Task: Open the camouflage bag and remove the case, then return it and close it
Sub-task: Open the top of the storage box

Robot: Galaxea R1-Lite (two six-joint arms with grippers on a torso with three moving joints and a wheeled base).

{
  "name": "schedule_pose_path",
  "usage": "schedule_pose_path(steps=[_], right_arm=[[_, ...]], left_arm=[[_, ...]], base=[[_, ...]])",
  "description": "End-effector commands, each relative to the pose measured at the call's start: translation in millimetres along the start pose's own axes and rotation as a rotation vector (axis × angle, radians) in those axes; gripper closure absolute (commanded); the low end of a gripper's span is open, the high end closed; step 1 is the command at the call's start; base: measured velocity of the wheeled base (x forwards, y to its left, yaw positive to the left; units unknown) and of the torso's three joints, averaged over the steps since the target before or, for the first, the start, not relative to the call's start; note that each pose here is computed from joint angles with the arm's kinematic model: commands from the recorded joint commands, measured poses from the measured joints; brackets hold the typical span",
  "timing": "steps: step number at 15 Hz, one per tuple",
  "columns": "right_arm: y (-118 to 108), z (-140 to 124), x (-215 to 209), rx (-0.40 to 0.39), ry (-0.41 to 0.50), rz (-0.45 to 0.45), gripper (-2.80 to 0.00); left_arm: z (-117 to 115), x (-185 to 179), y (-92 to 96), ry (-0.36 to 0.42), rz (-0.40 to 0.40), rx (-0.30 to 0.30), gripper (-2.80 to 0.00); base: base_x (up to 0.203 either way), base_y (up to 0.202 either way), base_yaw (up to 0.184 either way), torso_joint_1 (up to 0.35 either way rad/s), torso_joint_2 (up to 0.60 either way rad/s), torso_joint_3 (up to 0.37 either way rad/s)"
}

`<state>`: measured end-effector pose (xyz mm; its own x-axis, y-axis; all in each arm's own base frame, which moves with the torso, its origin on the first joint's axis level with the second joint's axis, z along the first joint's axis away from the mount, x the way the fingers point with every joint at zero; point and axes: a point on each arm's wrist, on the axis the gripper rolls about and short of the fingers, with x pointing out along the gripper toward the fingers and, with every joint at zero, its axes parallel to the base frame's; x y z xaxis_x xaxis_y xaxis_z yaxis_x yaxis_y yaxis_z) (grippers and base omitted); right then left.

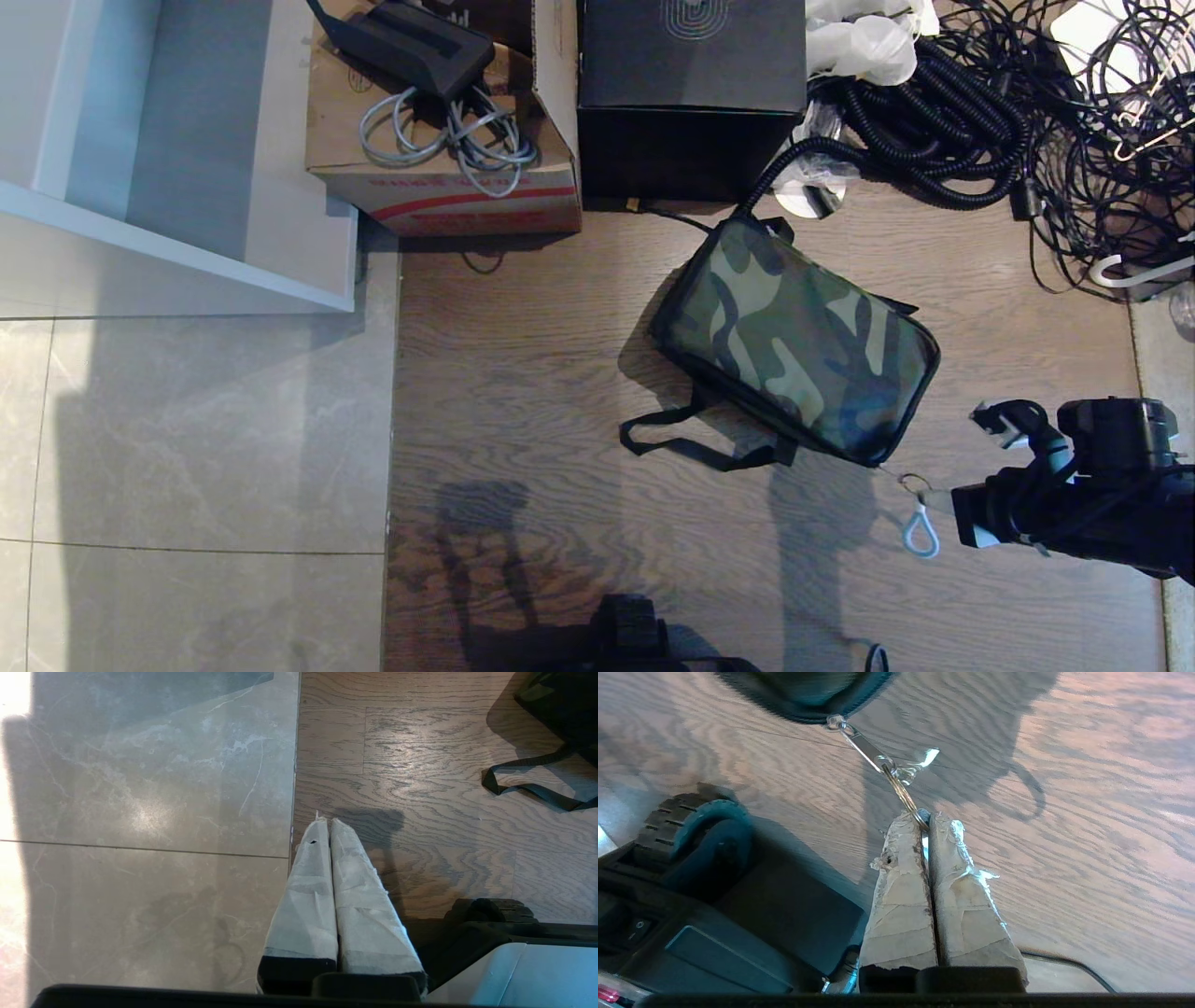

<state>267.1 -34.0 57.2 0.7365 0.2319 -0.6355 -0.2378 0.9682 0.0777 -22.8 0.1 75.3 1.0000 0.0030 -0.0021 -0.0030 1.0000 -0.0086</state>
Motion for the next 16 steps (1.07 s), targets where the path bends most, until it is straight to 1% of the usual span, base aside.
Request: schedule_pose_path(steps=[1, 4, 6, 8, 10, 14, 16], right_arm=[[-6.3, 6.0, -0.7, 0.001, -0.022, -0.018, 0.0], [-12.5, 14.4, -0.6, 0.007, -0.038, -0.031, 0.0], [-18.7, 22.3, -1.7, 0.009, -0.065, -0.048, 0.0], [-30.8, 36.5, -4.0, 0.005, -0.121, -0.074, 0.0], [-40.6, 42.8, -5.9, 0.008, -0.151, -0.083, 0.0], [-53.2, 51.4, -6.5, 0.01, -0.186, -0.103, 0.0], [-65.3, 65.9, -6.3, 0.003, -0.239, -0.131, 0.0]], left_arm=[[0.0, 0.0, 0.0, -0.001, 0.0, -0.001, 0.0], [0.0, 0.0, 0.0, -0.001, 0.001, -0.001, 0.0], [0.0, 0.0, 0.0, -0.001, 0.002, -0.001, 0.0], [0.0, 0.0, 0.0, -0.001, 0.001, -0.001, 0.0], [0.0, 0.0, 0.0, -0.001, 0.002, -0.001, 0.0], [0.0, 0.0, 0.0, -0.001, 0.002, -0.001, 0.0], [0.0, 0.0, 0.0, -0.001, 0.0, -0.001, 0.0]], base=[[0.0, 0.0, 0.0, 0.0, 0.0, 0.0], [0.0, 0.0, 0.0, 0.0, 0.0, 0.0], [0.0, 0.0, 0.0, 0.0, 0.0, 0.0], [0.0, 0.0, 0.0, 0.0, 0.0, 0.0], [0.0, 0.0, 0.0, 0.0, 0.0, 0.0], [0.0, 0.0, 0.0, 0.0, 0.0, 0.0], [0.0, 0.0, 0.0, 0.0, 0.0, 0.0]])
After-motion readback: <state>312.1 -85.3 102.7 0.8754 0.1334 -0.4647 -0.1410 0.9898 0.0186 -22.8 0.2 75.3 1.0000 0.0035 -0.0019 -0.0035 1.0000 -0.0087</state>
